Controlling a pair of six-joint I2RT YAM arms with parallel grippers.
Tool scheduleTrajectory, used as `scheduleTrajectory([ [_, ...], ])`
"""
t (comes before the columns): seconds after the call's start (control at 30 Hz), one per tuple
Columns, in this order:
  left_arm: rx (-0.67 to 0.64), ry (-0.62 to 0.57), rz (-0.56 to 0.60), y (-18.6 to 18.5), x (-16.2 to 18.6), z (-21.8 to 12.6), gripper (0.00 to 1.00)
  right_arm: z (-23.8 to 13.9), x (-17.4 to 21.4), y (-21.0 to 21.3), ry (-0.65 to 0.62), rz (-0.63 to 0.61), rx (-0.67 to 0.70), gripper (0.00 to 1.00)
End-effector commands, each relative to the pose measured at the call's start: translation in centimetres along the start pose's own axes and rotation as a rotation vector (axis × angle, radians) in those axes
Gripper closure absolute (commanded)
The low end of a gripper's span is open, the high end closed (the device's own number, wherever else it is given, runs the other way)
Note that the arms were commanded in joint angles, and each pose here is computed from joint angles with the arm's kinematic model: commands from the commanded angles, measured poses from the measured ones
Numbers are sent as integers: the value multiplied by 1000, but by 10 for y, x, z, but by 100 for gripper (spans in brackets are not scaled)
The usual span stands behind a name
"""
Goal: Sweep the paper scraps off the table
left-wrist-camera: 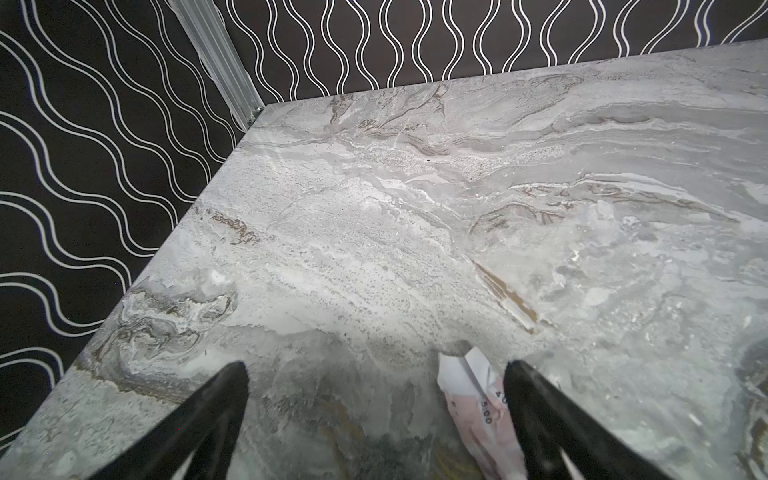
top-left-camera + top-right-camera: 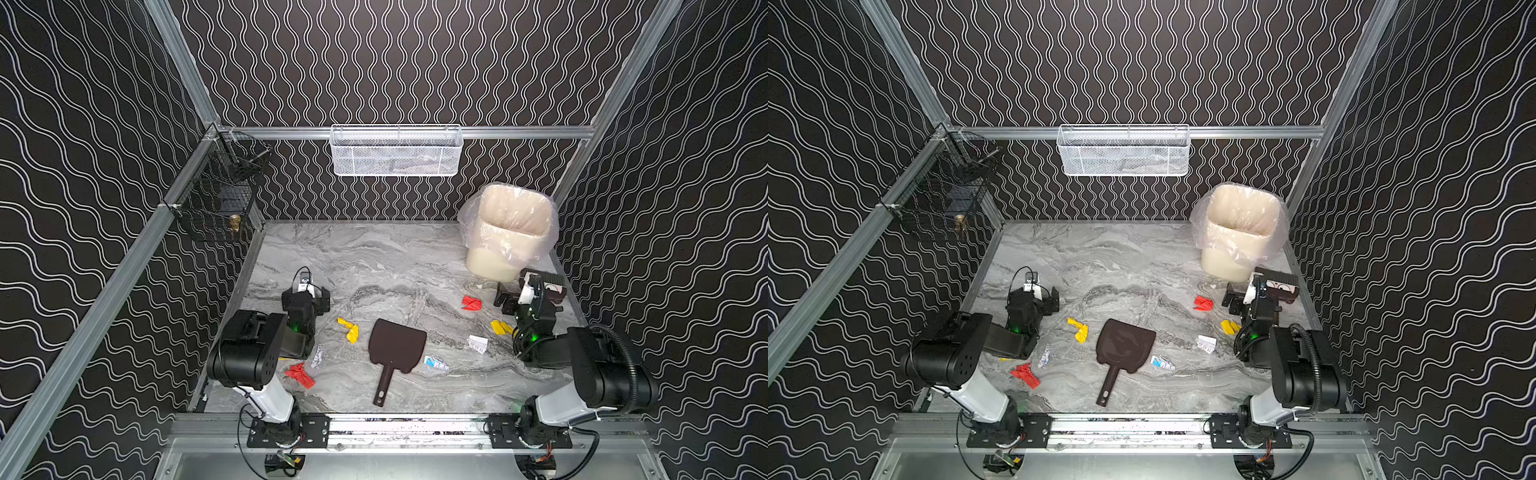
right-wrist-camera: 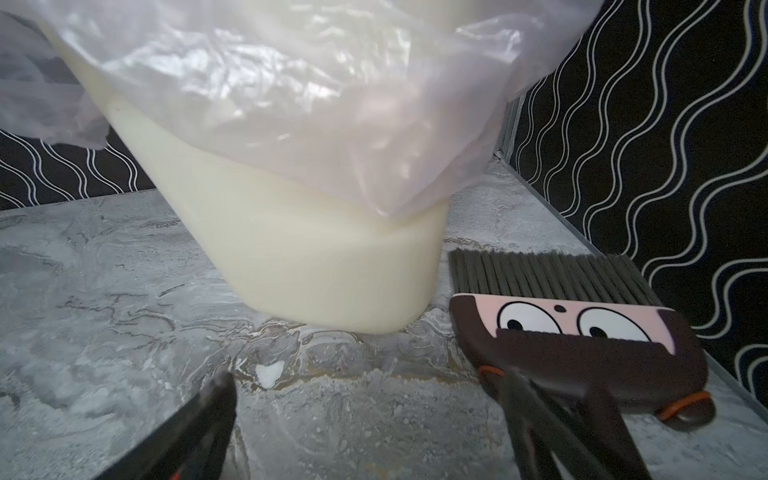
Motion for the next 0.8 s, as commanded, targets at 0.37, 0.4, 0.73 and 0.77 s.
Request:
scheduleTrajectory([
  [0.37, -1, -29, -10, 0, -5, 0, 1, 0, -9, 1, -50, 0, -8, 0],
  [0.4, -2, -31, -11, 0, -5, 0, 1, 0, -9, 1, -51, 0, -8, 0],
  [0.73, -1, -29, -10, 0, -5, 0, 1, 0, -9, 1, -50, 0, -8, 0],
  [0.77, 0, -29, -10, 0, -5, 0, 1, 0, -9, 1, -50, 1, -7, 0],
])
Point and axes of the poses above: each gripper's point midway between its finger pads, its own z axis out along the fingers, its own y axis along the line the jaws close on, x = y × z, the point moved 8 cm from there along -z, back along the fingers, and after that the axes turned 3 degrees about -z, right-handed, at the moved point
